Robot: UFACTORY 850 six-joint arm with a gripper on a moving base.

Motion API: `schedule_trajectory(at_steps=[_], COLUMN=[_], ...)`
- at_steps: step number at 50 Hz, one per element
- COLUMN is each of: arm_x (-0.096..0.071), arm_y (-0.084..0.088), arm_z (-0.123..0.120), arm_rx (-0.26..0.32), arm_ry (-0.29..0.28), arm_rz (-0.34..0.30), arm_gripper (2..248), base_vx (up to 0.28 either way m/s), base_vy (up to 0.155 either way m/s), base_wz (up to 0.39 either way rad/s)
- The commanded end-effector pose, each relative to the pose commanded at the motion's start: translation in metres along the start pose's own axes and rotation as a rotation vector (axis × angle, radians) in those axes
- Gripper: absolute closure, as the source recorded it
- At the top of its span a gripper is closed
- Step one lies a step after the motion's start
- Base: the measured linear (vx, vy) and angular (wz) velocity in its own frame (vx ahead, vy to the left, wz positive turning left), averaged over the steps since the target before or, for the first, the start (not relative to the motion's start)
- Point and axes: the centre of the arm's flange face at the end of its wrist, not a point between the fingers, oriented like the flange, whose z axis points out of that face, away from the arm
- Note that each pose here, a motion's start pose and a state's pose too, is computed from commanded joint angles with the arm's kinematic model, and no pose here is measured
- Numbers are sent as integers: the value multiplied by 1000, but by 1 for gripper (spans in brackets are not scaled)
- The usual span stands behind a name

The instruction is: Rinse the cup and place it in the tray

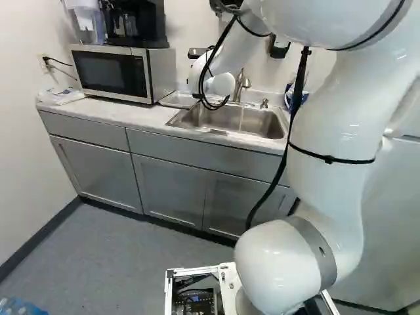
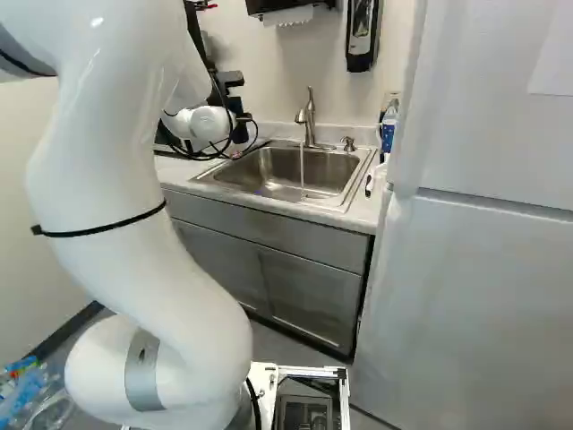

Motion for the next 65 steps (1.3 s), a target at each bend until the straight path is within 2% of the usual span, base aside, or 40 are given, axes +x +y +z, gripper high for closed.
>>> schedule_trajectory(at_steps=[34, 65], arm_x=[4, -24], arm_y=[-23, -30], arm_z=[74, 127], arm_rx=[33, 38], arm_ry=[36, 68], arm_rz=[-5, -5], arm_gripper=[124, 124], base_vx=[0, 0], base_vy=[0, 0], base_wz=[0, 0])
